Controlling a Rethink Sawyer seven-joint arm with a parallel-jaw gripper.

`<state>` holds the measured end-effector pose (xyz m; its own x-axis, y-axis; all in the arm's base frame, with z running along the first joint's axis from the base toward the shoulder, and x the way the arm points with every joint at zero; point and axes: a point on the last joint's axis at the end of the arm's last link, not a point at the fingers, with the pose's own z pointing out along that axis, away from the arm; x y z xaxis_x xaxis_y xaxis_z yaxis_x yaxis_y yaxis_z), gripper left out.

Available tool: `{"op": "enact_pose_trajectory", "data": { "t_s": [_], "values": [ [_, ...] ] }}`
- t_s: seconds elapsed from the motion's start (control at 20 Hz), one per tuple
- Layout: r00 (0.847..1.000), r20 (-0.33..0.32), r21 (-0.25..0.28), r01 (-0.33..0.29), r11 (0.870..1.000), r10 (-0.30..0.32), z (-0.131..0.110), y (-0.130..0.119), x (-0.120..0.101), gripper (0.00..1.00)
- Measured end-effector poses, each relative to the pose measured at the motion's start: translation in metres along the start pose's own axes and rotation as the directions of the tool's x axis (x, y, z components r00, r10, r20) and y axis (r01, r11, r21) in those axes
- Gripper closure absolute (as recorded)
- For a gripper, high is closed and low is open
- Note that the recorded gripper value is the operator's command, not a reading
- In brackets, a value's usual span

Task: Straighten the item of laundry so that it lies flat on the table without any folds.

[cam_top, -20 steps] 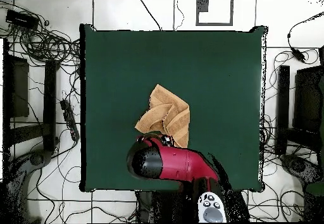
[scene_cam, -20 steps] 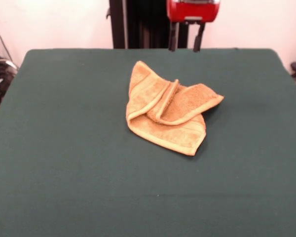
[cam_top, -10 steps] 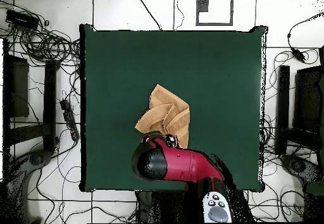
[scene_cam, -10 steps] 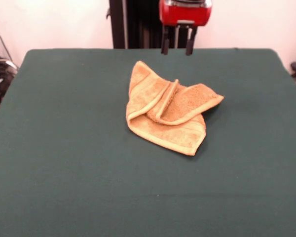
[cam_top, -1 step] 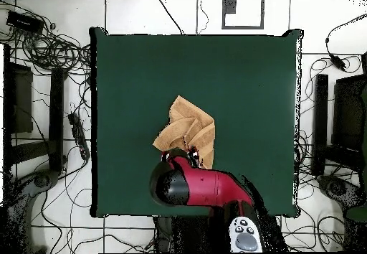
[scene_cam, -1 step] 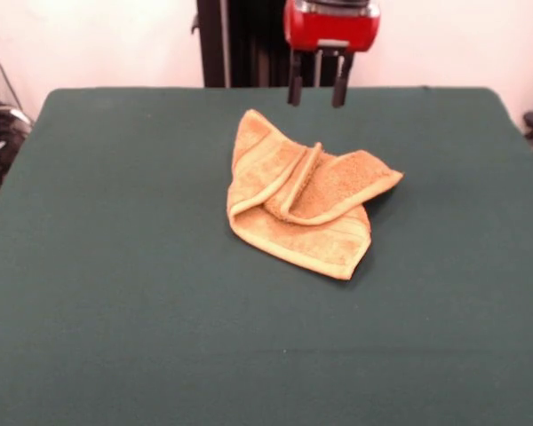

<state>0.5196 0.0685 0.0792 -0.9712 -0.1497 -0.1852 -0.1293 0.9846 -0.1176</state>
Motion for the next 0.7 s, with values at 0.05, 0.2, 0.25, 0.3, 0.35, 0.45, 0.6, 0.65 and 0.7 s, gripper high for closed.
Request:
{"op": "enact_pose_trajectory", "data": {
  "t_s": [0.05, 0.2, 0.25, 0.3, 0.35, 0.45, 0.6, 0.65, 0.7],
  "values": [
    [1.000, 0.016, 0.003, -0.002, 1.000, 0.002, 0.002, -0.002, -0.001, 0.00],
    [0.998, 0.062, 0.010, -0.004, 1.000, 0.004, 0.008, -0.007, -0.004, 0.00],
    [0.997, 0.075, 0.012, -0.004, 1.000, 0.003, 0.010, -0.009, -0.004, 0.00],
    [0.996, 0.088, 0.013, -0.004, 1.000, 0.003, 0.012, -0.011, -0.005, 0.00],
    [0.994, 0.106, 0.012, -0.003, 1.000, 0.002, 0.015, -0.013, -0.006, 0.00],
    [0.992, 0.130, 0.006, -0.001, 1.000, 0.001, 0.019, -0.017, -0.007, 0.00],
    [0.989, 0.147, -0.022, 0.002, 1.000, 0.002, 0.026, -0.018, -0.006, 0.00],
    [0.989, 0.148, -0.028, 0.002, 1.000, 0.002, 0.027, -0.018, -0.006, 0.00],
    [0.989, 0.148, -0.040, 0.004, 0.999, 0.002, 0.029, -0.018, -0.006, 0.00]
  ]
}}
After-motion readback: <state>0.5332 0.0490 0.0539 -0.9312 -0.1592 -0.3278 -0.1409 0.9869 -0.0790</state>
